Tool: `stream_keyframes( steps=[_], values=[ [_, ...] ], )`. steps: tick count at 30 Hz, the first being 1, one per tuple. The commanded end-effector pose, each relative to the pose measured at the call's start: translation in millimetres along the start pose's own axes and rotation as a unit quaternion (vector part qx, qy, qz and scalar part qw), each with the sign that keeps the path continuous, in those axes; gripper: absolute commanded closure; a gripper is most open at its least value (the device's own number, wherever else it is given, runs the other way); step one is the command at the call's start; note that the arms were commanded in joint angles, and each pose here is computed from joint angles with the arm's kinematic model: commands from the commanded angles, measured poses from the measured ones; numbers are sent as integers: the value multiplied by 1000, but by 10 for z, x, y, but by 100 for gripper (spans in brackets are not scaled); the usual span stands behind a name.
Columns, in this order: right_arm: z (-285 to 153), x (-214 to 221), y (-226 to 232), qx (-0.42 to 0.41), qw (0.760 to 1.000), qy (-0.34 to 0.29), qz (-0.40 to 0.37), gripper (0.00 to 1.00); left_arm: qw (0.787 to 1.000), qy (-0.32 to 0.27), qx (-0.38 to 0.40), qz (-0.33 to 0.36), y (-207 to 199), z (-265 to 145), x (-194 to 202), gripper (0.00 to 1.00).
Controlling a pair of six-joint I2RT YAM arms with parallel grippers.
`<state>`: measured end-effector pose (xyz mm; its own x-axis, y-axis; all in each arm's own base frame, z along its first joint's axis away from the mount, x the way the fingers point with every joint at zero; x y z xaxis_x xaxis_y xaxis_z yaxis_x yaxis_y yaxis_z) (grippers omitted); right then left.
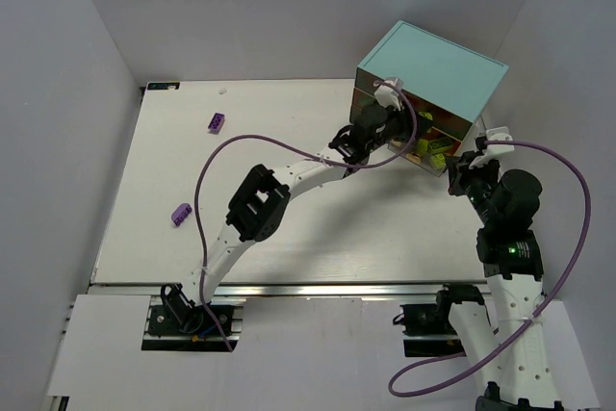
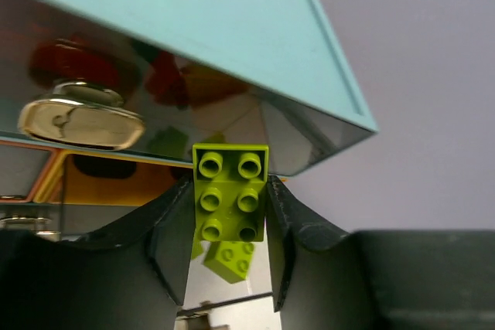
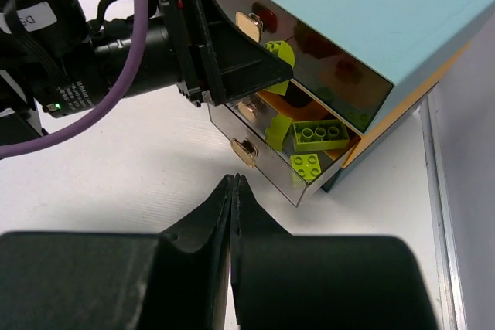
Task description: Sort the legos into containers by color
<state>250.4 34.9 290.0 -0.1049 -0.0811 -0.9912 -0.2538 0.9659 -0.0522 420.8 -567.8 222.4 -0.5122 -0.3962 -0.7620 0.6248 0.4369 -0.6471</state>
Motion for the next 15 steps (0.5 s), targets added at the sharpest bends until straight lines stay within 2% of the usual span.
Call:
stream_keyframes(
  steps=[1, 2, 3, 6, 11, 13, 14, 15],
  values=[
    [3, -85, -29, 10, 1000, -22, -1, 100, 999, -38, 6, 2, -216, 20, -342, 48],
    [4, -79, -27, 9, 1000, -22, -1, 100, 1000, -30, 2, 3, -187, 31, -300, 40],
    [10, -72, -23, 8, 1000, -21, -1, 100, 1000, -27, 1, 4, -178, 42, -288, 36],
    [10, -63, -10, 4, 1000, -21, -3, 100, 1000, -27, 9, 5, -247, 42, -340, 31],
    [14, -51, 15, -6, 1000, -19, -5, 100, 999, -25, 42, 10, -540, -49, -476, 30],
    [6, -50, 38, -15, 1000, -19, -17, 100, 997, -42, 59, 27, -767, -173, -734, 32],
    [3, -46, 78, -30, 999, -20, -23, 100, 997, -37, 54, 33, -745, -227, -714, 35],
    [2, -42, 106, -40, 999, -19, -31, 100, 995, -57, 67, 45, -977, -389, -990, 38]
  ],
)
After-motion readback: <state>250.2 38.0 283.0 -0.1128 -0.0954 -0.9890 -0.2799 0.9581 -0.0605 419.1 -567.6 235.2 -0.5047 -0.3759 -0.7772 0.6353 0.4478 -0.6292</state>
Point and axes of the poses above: each gripper's point midway between its finger pads, its own z axis out along the fingers, its own y axis along the line the jaws close on, x = y × z, the point moved 2 cm from there along -z, back along the fingers, and after that the axes turned 2 degrees about -z, right-handed, at the moved point
